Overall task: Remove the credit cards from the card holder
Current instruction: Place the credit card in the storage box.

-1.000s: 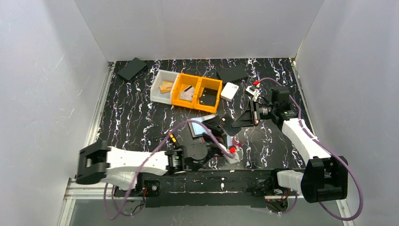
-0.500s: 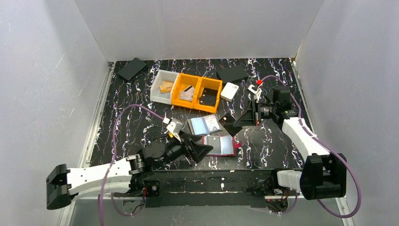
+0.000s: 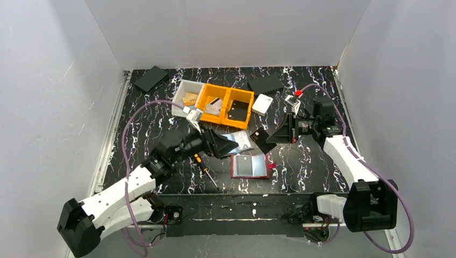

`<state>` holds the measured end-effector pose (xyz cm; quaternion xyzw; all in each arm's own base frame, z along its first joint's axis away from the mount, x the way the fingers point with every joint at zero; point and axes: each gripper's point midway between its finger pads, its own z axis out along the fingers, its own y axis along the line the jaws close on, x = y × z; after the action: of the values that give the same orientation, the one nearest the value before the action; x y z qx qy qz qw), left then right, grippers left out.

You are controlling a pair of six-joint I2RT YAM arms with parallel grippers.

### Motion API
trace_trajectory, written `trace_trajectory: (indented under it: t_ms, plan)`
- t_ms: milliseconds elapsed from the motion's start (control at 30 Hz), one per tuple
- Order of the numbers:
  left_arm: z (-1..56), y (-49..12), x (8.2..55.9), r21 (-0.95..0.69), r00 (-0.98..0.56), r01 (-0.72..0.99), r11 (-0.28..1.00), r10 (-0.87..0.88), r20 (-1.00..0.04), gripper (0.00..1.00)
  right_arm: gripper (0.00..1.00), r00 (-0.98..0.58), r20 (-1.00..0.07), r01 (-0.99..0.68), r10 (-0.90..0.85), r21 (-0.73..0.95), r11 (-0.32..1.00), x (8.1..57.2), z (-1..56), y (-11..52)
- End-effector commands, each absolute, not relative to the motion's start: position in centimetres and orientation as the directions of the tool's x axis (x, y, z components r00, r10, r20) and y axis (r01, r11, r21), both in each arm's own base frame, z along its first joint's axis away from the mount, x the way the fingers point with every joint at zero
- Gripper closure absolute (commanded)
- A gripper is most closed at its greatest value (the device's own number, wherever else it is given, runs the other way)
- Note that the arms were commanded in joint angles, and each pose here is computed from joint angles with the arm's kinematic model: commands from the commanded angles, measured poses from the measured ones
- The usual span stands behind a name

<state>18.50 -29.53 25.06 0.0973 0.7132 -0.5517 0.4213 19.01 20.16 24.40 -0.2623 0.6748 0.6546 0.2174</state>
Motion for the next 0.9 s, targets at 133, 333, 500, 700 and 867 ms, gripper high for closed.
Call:
trace_trajectory:
  t_ms: [133, 333, 500, 700, 867]
  plan:
    - [26.2, -27.0, 17.9, -0.505, -0.588, 0.784, 0.36, 0.172, -0.79, 0.03, 0.99, -0.547, -0.748, -0.835, -0.377, 0.515, 0.191, 21.6, 21.7, 19.9]
    - [25.9, -27.4, 19.4, -0.416, -0.501, 0.859, 0.3, 0.32, -0.804, 0.02, 0.99, -0.329, -0.699, -0.941, -0.635, 0.298, 0.16, 22.3, 20.4, 19.5]
    - [25.8, -25.9, 20.7, -0.314, -0.44, 0.859, 0.404, 0.271, -0.856, 0.02, 0.99, -0.059, -0.699, -0.99, -0.713, -0.05, 0.131, 26.1, 21.1, 21.1]
    - [22.3, -20.6, 20.2, -0.241, -0.48, 0.756, 0.609, 0.266, -0.836, 0.02, 0.99, 0.021, -0.66, -0.987, -0.751, -0.135, 0.091, 31.6, 21.2, 26.3]
    - [20.4, -17.1, 19.1, -0.156, -0.463, 0.693, 0.704, 0.269, -0.845, 0.02, 0.99, -0.007, -0.636, -0.971, -0.772, -0.181, 0.158, 36.5, 20.3, 29.6]
